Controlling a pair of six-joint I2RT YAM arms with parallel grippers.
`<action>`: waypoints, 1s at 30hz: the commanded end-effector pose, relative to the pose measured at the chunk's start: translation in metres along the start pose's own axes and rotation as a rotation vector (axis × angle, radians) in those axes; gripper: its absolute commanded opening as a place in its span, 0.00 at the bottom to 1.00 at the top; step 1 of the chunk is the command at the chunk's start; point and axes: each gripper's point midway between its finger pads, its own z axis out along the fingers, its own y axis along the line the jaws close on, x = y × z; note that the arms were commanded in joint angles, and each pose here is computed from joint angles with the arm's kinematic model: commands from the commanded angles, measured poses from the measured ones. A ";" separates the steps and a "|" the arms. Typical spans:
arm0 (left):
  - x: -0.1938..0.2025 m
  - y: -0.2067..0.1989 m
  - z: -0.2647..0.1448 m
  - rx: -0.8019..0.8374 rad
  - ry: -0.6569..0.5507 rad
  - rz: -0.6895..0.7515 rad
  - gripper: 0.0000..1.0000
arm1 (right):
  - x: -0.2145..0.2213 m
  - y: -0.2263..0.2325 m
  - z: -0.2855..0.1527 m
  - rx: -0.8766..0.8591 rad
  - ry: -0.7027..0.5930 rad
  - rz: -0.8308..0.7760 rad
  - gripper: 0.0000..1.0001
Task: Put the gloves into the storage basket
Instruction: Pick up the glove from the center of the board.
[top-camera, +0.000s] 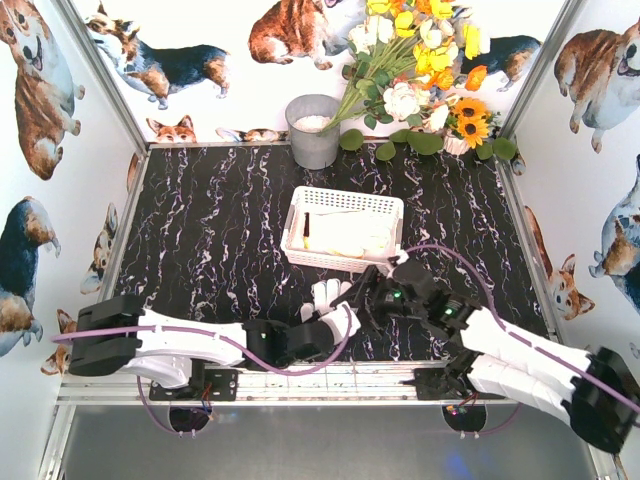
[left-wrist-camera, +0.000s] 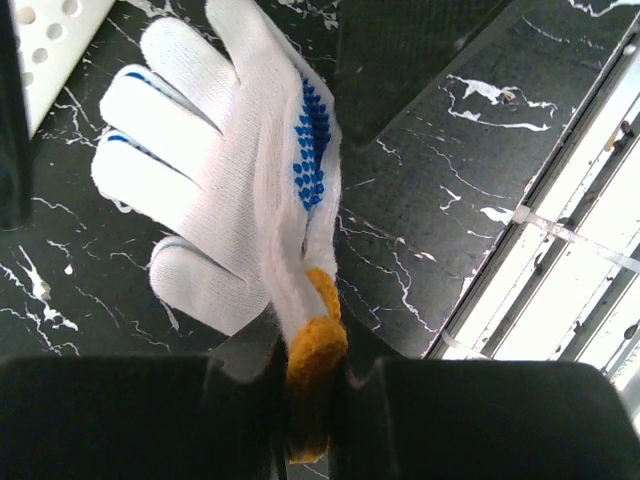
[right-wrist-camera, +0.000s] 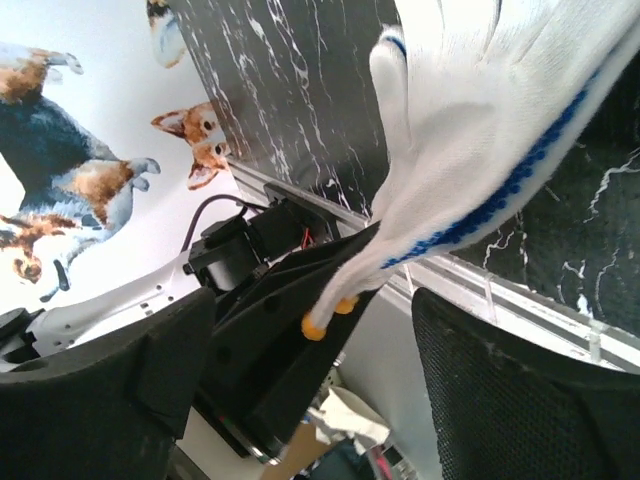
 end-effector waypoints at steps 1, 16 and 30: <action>-0.005 0.001 -0.006 0.027 -0.019 -0.041 0.00 | -0.018 -0.006 -0.007 -0.012 -0.114 0.016 0.84; -0.014 -0.001 -0.015 0.062 -0.041 -0.036 0.00 | -0.035 -0.022 0.025 -0.004 -0.157 0.148 0.91; -0.027 -0.004 -0.024 0.100 -0.084 -0.031 0.00 | -0.029 -0.036 0.055 0.017 -0.073 0.158 0.81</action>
